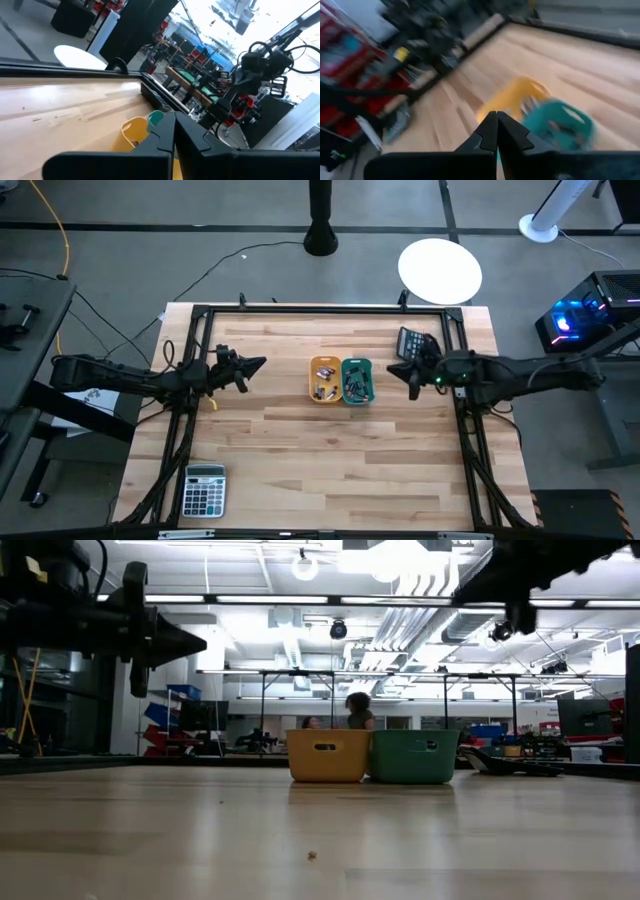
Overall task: Sort batteries
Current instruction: Return to Home Position
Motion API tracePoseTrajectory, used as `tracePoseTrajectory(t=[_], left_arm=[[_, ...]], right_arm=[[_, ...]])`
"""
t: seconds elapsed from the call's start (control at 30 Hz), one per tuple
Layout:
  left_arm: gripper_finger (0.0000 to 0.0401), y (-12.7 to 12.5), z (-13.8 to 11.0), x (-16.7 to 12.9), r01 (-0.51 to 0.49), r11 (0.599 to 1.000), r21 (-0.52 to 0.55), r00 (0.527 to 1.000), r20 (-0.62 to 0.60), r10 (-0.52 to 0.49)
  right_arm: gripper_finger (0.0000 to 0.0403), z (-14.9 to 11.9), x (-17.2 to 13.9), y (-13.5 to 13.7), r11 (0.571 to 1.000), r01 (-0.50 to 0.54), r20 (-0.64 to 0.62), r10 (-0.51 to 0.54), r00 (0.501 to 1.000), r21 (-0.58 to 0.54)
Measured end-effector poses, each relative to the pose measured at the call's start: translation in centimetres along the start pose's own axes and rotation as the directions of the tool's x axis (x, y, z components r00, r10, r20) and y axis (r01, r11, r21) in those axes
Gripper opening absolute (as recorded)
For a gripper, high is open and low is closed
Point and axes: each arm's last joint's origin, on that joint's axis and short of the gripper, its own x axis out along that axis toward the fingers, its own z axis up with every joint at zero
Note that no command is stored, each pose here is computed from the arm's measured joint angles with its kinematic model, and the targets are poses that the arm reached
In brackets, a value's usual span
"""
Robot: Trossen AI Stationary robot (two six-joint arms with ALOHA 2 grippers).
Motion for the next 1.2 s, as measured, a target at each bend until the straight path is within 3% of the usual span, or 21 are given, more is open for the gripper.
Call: tracePoseTrajectory(t=[0.2,0.33,0.53,0.9,1.03,1.2], left_arm=[[0.0001,0.0,0.0,0.0,-0.001,1.0,0.0,1.0,-0.001,0.001],[0.0001,0.1,0.0,-0.1,-0.006,1.0,0.003,1.0,-0.009,0.006],[0.0001,-0.1,0.6,-0.9,0.007,1.0,-0.005,1.0,0.01,-0.007],[0.0001,-0.5,2.8,-3.4,0.105,0.993,-0.057,0.985,0.144,-0.096],[0.0001,-0.7,3.7,-4.4,0.163,0.983,-0.081,0.965,0.22,-0.142],[0.0001,-0.8,4.4,-5.3,0.213,0.972,-0.097,0.941,0.289,-0.177]], right_arm=[[0.0,-2.8,2.2,-2.5,0.974,-0.224,0.265,0.208,0.942,0.032],[0.0,-3.6,1.9,-4.0,0.945,-0.314,0.356,0.326,0.876,-0.093],[0.0,-5.5,1.9,-5.0,0.887,-0.36,0.217,0.427,0.878,-0.288],[0.0,-7.3,2.6,-6.1,0.894,-0.272,0.06,0.313,0.948,-0.356],[0.0,-8.1,2.6,-6.2,0.86,-0.275,-0.017,0.296,0.955,-0.429],[0.0,-8.1,2.6,-6.1,0.819,-0.269,-0.014,0.304,0.953,-0.508]])
